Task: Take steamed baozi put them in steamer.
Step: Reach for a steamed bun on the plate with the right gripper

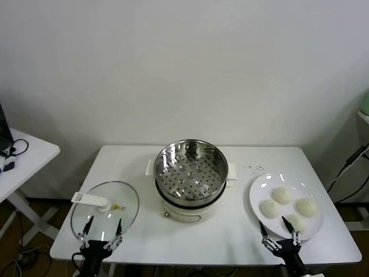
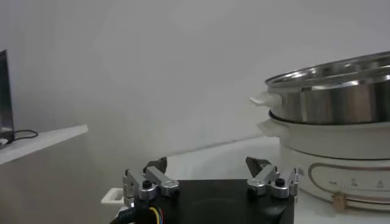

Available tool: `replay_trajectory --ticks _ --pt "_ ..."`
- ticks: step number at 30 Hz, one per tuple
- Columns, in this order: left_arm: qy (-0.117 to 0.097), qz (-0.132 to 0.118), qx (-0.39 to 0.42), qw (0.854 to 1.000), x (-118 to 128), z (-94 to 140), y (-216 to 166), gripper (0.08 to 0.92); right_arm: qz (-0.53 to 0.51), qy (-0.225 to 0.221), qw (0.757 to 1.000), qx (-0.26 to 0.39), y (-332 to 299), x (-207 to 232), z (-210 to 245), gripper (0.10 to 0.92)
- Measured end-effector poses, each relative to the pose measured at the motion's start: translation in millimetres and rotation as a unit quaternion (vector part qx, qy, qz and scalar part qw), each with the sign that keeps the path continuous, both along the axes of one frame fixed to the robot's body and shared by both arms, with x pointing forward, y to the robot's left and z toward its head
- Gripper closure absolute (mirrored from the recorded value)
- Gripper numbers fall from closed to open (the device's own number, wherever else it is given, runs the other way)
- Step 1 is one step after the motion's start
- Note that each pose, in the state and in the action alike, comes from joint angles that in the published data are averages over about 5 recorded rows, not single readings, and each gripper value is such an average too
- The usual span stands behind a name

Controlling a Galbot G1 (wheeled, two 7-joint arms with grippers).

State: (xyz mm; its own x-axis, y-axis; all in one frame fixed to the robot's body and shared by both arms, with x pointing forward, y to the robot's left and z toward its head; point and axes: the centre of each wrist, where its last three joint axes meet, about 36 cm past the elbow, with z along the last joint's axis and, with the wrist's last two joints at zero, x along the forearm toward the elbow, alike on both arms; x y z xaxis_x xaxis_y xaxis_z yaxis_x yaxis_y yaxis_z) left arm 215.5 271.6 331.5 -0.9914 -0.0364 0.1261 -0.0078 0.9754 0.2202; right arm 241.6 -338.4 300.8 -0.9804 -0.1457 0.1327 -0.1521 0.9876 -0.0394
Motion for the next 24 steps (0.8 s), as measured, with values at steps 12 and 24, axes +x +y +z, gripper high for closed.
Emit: replay_trajectory --ticks 12,24 --pt "-0.013 -0.003 0.003 1.0 7.9 2.5 -0.1 0.177 0.058 0.001 0.995 -0.077 -50.0 40.9 43.1 0.2" --pt "-0.034 -0.013 -0.003 0.999 18.7 6.0 -8.4 0.177 0.209 0.079 0.953 -0.206 -127.7 134.5 112.6 0.2"
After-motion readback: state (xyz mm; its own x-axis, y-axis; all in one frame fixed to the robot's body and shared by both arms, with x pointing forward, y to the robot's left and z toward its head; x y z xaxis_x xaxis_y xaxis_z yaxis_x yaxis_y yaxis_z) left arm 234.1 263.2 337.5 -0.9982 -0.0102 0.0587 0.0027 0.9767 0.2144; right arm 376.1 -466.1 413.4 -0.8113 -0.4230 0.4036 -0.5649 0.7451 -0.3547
